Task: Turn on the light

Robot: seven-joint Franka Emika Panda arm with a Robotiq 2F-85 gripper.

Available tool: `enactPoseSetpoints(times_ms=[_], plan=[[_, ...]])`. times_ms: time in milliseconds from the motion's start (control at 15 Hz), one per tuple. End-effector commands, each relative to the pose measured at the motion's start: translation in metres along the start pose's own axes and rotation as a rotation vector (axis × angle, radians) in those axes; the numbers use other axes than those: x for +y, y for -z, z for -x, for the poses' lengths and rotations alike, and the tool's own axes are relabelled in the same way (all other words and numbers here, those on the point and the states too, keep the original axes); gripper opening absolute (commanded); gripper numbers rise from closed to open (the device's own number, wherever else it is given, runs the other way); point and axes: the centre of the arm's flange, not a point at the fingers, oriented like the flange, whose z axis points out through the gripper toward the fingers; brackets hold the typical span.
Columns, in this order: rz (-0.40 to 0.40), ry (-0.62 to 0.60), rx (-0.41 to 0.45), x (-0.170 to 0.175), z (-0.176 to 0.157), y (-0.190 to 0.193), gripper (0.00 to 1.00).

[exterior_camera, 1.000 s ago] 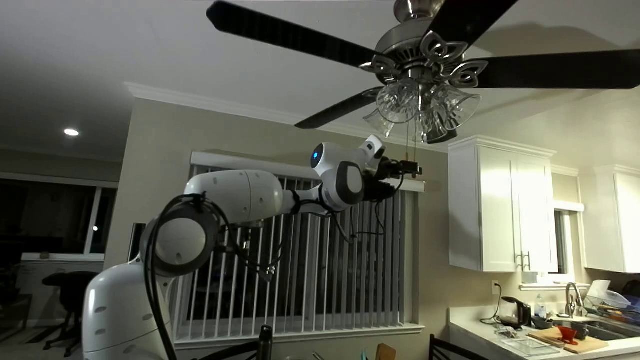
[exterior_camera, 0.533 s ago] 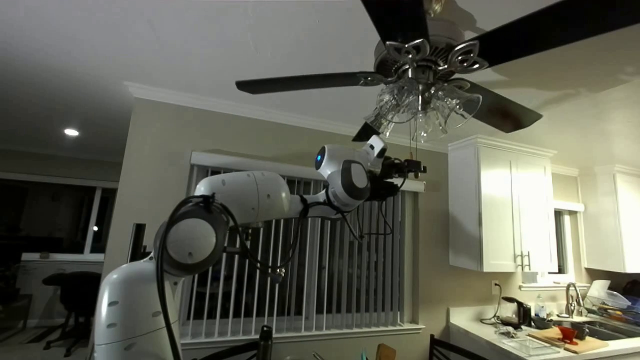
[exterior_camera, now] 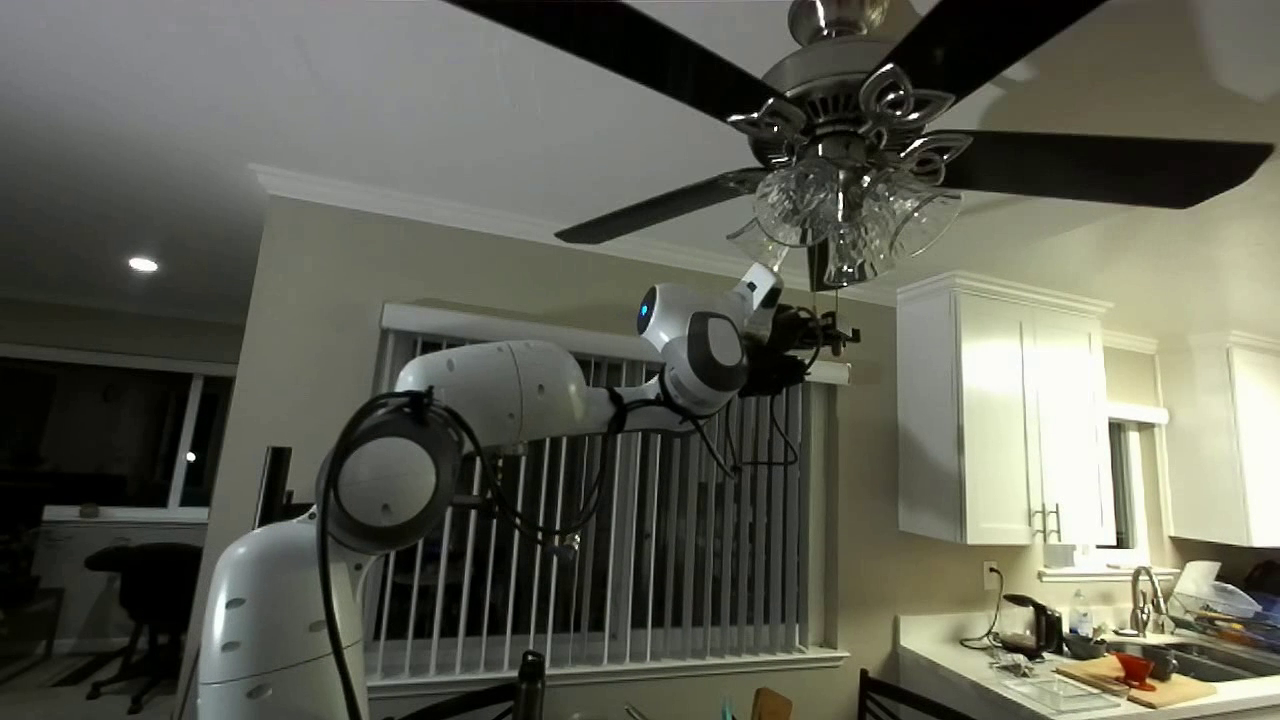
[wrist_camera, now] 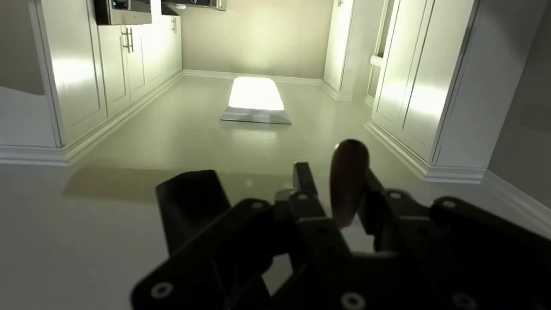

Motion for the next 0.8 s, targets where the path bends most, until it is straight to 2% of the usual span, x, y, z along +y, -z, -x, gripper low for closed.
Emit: enactPoseSetpoints(times_ms=[0, 333, 600, 733], plan=[[0.020, -0.004, -0.012, -0.004, -0.007, -0.008, 0.02], [0.022, 0.006, -0.031, -0.006, -0.005, -0.006, 0.05], [0.059, 0.012, -0.171, 0.006, 0.016, -0.019, 0.05], [0.073, 0.006, -0.195, 0.013, 0.015, -0.019, 0.05]])
